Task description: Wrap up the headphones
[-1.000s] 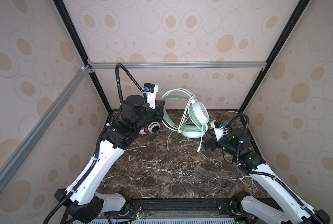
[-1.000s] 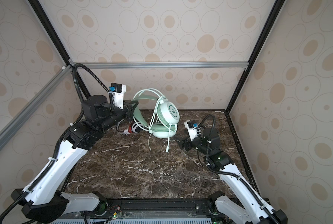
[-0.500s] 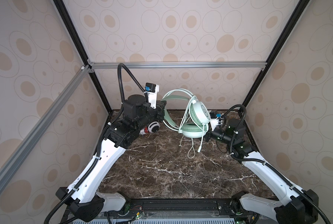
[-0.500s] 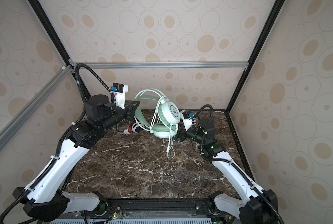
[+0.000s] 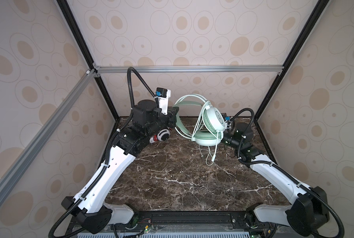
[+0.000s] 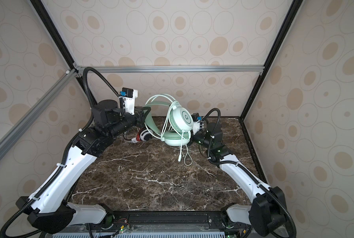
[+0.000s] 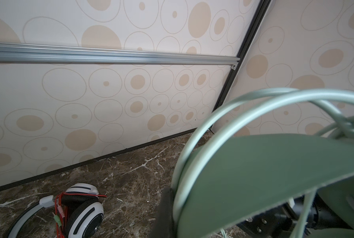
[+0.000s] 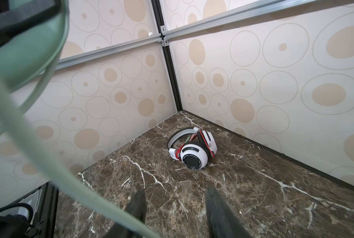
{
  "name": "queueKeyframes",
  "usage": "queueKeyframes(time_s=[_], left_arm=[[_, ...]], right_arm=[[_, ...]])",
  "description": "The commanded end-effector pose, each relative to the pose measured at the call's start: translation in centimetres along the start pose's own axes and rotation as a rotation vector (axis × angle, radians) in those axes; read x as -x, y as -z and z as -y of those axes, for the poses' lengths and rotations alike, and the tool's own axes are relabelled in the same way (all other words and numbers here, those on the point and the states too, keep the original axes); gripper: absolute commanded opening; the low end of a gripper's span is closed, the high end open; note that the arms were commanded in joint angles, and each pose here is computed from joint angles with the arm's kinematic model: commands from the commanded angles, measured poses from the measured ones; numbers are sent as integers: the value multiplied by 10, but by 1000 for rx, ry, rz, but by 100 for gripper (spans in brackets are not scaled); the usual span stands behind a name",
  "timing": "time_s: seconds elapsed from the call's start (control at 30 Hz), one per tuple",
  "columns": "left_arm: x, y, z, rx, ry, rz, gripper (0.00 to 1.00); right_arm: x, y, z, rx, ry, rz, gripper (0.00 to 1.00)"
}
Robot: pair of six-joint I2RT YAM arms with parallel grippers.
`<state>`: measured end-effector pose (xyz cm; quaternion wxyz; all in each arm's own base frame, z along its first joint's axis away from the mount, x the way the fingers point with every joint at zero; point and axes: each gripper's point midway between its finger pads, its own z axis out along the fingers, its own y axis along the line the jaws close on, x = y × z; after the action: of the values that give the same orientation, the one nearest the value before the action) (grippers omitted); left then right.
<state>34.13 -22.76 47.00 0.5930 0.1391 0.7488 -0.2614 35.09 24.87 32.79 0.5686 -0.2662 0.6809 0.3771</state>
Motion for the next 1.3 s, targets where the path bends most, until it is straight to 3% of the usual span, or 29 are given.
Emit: queueKeyframes(time_s=[0.0, 0.17, 0.37, 0.63, 0.8, 0.93, 1.27], left_arm=[[60, 22, 18, -75, 59, 181, 0], [64, 25, 18, -75, 67, 197, 0], [67, 24, 18, -78, 93, 209, 0], [68, 23, 16, -71, 113, 220, 0], [79, 28, 12, -62, 168, 288, 0], [85, 29, -4, 11, 239, 341, 0], [81, 15, -50, 258, 400, 373, 0]], right_arm=[[-2, -12, 3, 21, -38, 51, 49], [-12, -26, 8, 36, -56, 45, 46], [-44, -33, 18, 18, -96, -14, 29], [-74, -30, 23, -4, -132, -63, 13], [-87, -26, 23, -14, -162, -88, 7], [-96, -21, 17, -37, -162, -124, 0], [-122, 9, -14, -94, -129, -210, 0]])
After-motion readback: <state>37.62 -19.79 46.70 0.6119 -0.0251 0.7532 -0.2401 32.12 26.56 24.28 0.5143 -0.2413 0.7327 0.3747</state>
